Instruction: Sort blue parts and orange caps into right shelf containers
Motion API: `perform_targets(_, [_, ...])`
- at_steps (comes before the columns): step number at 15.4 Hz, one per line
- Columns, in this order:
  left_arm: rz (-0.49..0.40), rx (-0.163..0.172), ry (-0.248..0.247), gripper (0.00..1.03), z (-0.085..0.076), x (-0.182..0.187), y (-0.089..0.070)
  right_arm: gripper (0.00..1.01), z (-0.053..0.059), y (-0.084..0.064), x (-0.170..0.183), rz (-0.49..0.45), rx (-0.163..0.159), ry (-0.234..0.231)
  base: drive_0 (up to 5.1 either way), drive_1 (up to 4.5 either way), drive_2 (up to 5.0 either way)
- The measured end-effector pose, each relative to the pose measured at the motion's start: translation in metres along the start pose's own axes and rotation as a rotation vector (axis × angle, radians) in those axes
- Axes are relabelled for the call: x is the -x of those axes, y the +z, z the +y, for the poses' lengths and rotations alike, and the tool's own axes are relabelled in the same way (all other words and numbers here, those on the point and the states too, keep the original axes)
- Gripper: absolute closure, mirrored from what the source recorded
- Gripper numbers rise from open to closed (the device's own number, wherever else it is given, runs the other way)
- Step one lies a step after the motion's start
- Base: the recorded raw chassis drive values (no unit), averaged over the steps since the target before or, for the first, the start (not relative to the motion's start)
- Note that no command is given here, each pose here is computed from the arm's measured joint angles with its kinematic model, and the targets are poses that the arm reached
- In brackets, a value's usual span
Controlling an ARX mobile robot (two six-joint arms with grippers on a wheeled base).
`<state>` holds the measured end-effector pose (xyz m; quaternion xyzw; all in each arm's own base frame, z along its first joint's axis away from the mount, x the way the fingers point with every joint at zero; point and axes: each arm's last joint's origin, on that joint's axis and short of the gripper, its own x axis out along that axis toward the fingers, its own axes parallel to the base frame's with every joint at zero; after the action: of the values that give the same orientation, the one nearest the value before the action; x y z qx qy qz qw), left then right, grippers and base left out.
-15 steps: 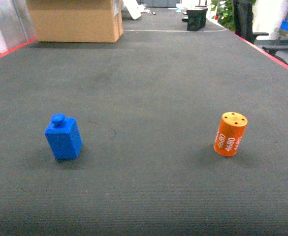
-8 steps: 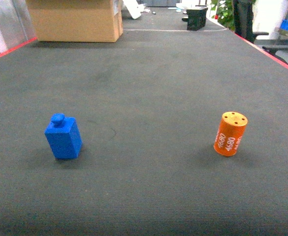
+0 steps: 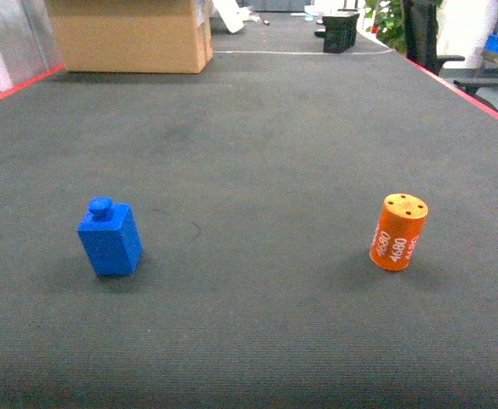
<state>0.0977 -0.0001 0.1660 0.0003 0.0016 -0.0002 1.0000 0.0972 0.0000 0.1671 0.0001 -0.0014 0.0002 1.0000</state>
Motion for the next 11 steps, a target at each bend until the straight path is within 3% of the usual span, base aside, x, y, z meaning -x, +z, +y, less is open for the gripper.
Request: perform_targets(11, [0.0, 0.0, 0.0, 0.05, 0.0, 0.0, 0.0, 0.03, 0.0, 0.0, 0.0, 0.0, 0.0, 0.0, 0.0, 0.0, 0.0])
